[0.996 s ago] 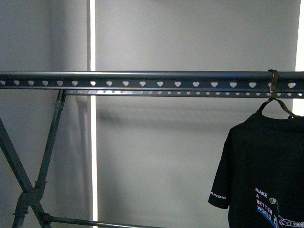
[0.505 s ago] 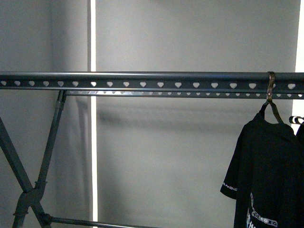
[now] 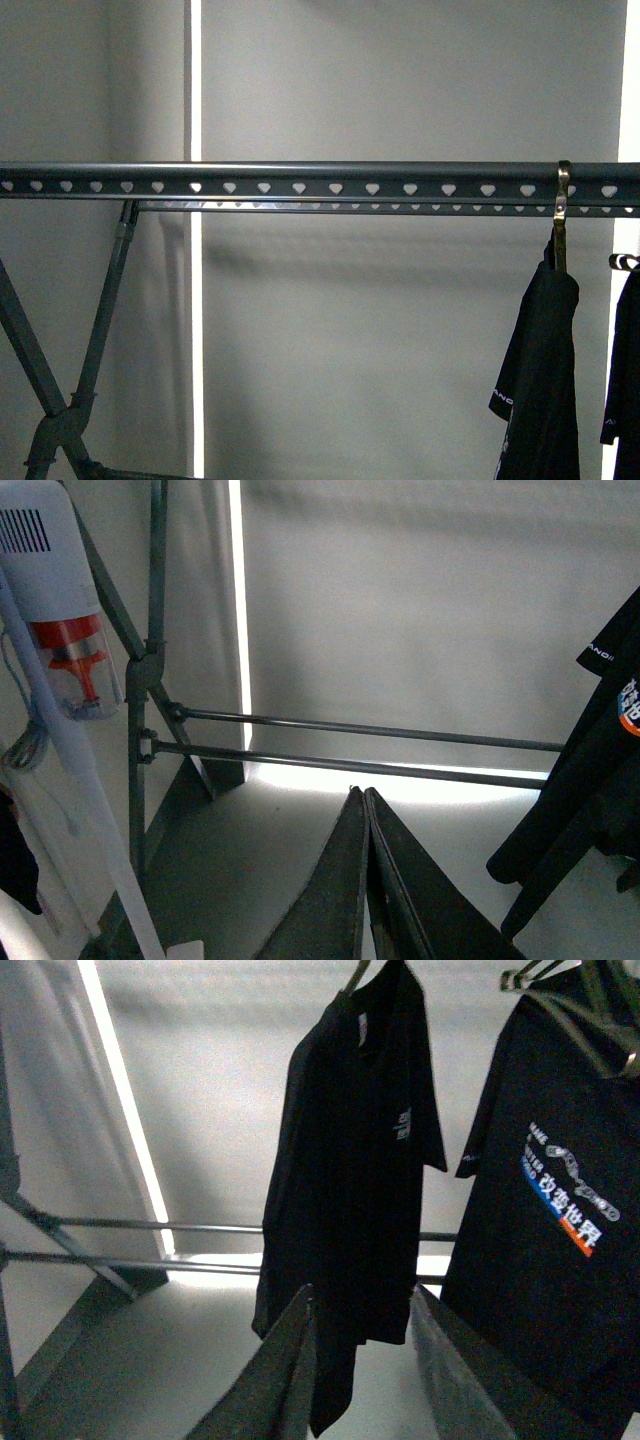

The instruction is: Hang clothes on hanger

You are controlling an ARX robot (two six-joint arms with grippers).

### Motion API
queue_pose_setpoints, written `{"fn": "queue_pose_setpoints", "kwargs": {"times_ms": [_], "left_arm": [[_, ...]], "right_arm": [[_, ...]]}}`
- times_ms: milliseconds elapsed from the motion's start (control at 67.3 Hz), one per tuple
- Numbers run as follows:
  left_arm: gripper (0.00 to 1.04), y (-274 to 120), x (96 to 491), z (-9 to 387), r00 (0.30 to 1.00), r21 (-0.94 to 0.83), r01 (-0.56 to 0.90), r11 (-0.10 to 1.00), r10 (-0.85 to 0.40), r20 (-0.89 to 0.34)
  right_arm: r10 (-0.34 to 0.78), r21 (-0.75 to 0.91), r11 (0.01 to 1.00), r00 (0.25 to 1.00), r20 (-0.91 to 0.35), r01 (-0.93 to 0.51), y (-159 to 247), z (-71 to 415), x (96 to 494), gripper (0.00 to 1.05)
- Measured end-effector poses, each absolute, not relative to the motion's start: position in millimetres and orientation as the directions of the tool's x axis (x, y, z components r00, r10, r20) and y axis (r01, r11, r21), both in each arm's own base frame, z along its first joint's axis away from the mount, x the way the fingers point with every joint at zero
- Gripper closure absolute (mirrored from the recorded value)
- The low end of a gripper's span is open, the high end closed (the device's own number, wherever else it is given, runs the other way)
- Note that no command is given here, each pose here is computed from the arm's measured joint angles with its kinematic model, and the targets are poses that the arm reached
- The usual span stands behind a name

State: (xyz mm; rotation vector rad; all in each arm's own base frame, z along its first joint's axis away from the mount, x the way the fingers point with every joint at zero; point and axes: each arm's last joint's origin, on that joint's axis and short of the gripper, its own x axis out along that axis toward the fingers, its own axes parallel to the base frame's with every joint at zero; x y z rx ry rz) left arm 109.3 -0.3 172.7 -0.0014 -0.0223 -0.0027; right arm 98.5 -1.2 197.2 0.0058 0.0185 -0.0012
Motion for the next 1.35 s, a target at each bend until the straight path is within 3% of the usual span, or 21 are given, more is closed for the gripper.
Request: {"fn": "queue_pose_setpoints", "kwargs": {"times_ms": [89, 684, 788, 1041, 1159, 1249, 1353], "left_arm": [[1.01, 0, 104, 170, 1.0, -0.002, 0.002, 1.0, -0.002, -0.002], [1.01, 0, 97, 170, 1.0, -0.002, 0.002, 1.0, -0.002, 0.016], [0.84, 0, 97, 170, 1.0, -0.002, 0.002, 1.0, -0.002, 0.016], [0.35, 0, 97, 170, 1.0, -0.002, 0.002, 1.0, -0.002, 0.016], [0.06, 0, 97, 170, 1.0, -0.001, 0.002, 1.0, -0.002, 0.016], [0.07, 0, 97, 170, 1.0, -0.002, 0.002, 1.0, -0.002, 0.016], [0.07, 0, 97, 170, 1.0, -0.002, 0.002, 1.0, -0.002, 0.016]], "right_arm": [[-0.002, 0.002, 1.0, 1.0, -0.001, 0.002, 0, 193, 98, 1.03], [-0.001, 0.001, 1.0, 1.0, -0.003, 0.001, 0, 165, 98, 1.02], [0.0, -0.001, 1.0, 1.0, -0.002, 0.0, 0, 165, 98, 1.01], [0.0, 0.0, 1.0, 1.0, -0.002, 0.0, 0, 165, 98, 0.55], [0.0, -0.001, 1.0, 1.0, -0.002, 0.0, 0, 165, 98, 0.25], [0.0, 0.0, 1.0, 1.0, -0.002, 0.0, 0, 165, 98, 0.07], [0.0, 0.0, 1.0, 1.0, -0.002, 0.0, 0, 165, 98, 0.08]]}}
